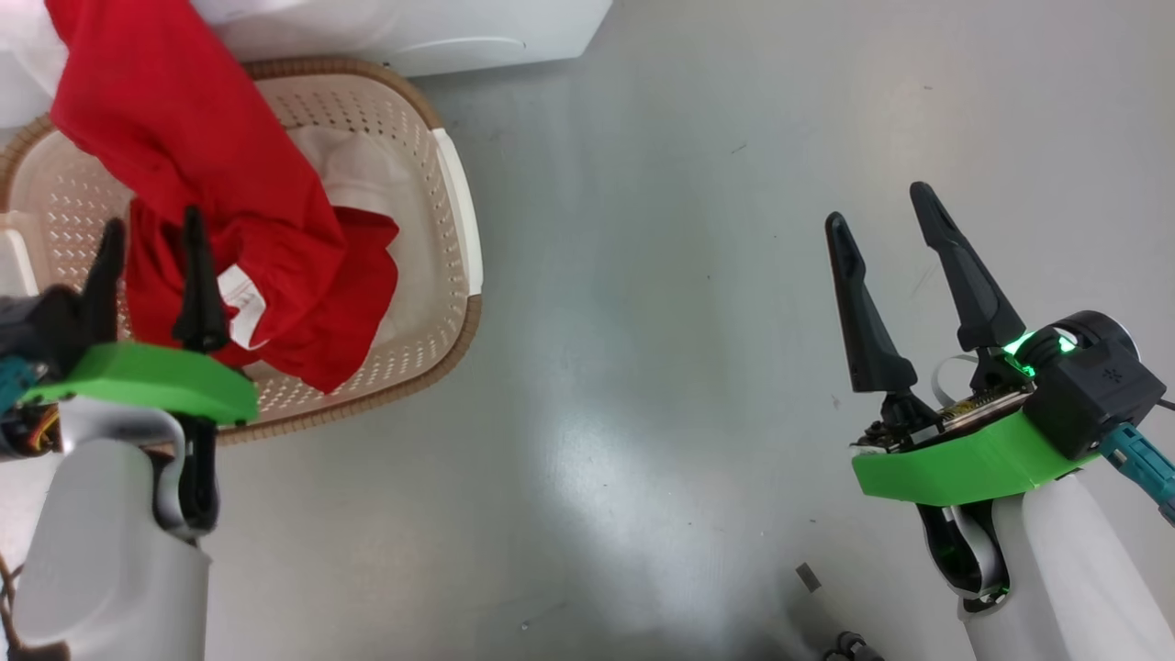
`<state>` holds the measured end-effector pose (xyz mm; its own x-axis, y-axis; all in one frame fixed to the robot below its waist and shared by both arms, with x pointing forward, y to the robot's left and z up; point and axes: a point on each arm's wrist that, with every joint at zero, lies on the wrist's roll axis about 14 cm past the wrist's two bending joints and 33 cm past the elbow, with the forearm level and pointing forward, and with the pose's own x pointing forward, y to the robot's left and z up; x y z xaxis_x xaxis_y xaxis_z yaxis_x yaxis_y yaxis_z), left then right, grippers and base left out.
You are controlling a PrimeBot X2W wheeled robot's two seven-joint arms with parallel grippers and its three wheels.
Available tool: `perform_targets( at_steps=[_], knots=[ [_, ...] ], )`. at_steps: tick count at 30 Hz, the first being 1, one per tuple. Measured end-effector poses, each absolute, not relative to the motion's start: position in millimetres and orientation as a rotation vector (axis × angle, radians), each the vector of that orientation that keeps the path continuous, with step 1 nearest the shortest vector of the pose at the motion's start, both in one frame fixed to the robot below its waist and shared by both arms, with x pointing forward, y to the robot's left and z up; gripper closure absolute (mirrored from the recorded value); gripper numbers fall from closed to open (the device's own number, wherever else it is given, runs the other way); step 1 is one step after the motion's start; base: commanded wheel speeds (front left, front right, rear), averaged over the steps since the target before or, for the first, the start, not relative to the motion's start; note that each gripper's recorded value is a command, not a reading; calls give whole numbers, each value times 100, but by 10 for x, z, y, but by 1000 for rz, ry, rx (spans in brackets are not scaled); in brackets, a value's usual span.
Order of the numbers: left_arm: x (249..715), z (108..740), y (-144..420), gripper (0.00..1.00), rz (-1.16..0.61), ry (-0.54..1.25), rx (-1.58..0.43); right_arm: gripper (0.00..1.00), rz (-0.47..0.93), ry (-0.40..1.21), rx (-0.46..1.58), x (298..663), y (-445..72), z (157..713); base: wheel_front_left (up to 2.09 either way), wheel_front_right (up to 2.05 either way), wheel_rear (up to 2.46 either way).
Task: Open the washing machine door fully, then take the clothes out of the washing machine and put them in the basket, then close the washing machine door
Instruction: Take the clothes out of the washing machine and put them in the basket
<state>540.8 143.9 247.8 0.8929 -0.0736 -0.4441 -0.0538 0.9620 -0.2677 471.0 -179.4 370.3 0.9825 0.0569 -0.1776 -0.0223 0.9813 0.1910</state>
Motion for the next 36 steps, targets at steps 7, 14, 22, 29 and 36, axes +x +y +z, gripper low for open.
perform_targets(
  at_steps=[7,14,22,29,36],
  knots=[
    [5403,2792,1433,0,-24,363,-286,0,38,181,191,4675,-1795,3735,0,0,0],
    [5317,3019,1403,0,-48,301,-273,0,31,175,190,4652,-1818,3773,0,0,0],
    [5264,3273,1350,0,-69,243,-270,0,28,179,191,4632,-1826,3767,0,0,0],
    [5194,3466,1323,0,-76,218,-267,0,30,177,193,4644,-1814,3764,0,0,0],
    [5110,3567,1350,0,-63,214,-262,0,33,176,196,4656,-1803,3754,0,0,0]
  ],
)
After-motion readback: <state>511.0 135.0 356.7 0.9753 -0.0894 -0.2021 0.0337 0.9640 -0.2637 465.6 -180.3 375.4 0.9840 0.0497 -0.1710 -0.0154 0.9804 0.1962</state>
